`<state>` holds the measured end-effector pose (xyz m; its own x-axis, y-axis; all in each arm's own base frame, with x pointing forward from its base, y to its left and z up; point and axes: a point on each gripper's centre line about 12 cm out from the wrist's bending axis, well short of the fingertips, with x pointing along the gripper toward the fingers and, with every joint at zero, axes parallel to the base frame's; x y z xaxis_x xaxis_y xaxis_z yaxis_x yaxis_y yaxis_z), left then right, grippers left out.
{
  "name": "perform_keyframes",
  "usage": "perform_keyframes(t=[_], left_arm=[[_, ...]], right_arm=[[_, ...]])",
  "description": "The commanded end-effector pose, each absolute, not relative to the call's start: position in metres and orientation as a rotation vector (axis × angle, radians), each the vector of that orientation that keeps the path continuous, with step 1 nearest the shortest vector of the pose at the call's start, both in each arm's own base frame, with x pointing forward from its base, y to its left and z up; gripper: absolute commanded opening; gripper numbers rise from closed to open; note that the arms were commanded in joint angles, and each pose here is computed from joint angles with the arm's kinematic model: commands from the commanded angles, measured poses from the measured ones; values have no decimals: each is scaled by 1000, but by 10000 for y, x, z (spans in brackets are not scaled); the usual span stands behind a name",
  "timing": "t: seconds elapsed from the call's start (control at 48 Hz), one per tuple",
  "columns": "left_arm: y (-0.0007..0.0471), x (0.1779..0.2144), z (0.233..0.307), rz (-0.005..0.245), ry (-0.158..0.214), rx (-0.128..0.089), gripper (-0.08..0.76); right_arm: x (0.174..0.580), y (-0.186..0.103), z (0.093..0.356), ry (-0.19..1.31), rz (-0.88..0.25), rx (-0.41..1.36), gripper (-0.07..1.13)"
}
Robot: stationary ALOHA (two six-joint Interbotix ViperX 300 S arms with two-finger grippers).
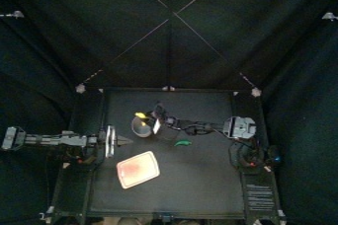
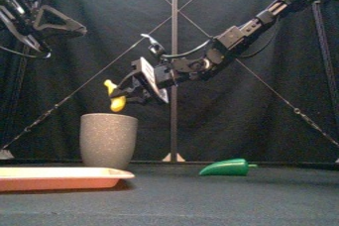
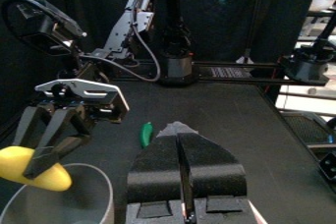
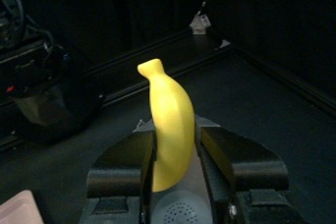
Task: Pick the banana then place it in the grey bowl
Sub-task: Drop banana in the grey bowl and return to neutral
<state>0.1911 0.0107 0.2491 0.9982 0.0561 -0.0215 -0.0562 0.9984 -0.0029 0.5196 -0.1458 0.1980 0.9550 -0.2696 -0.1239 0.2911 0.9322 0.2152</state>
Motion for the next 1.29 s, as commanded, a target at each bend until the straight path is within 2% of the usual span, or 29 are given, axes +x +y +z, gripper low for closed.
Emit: perform_keyframes(t=[0.021,0.292,0.604,0.792,1.0,1.104,1.292], left_arm=[[111,1929,2542,58,5,-2,-24],[119,1934,2567,62,-2,0,-24],[135,1930,2555,70,1,-1,-24],[134,1924,2530,70,8,-5,-24],[137,1918,2505,72,14,-3,-24],[140,1918,2505,73,14,-5,-24],[136,1913,2487,72,18,-5,-24]], right_arm=[[5207,-1417,2184,64,-276,225,669],[5171,-1389,2134,84,-273,217,799],[4925,-1284,2262,93,-256,195,813],[4570,-870,2473,89,-181,172,813],[4107,-420,2511,118,-85,146,813],[3910,-308,2516,121,-63,148,813],[3658,-287,2529,119,-61,142,813]])
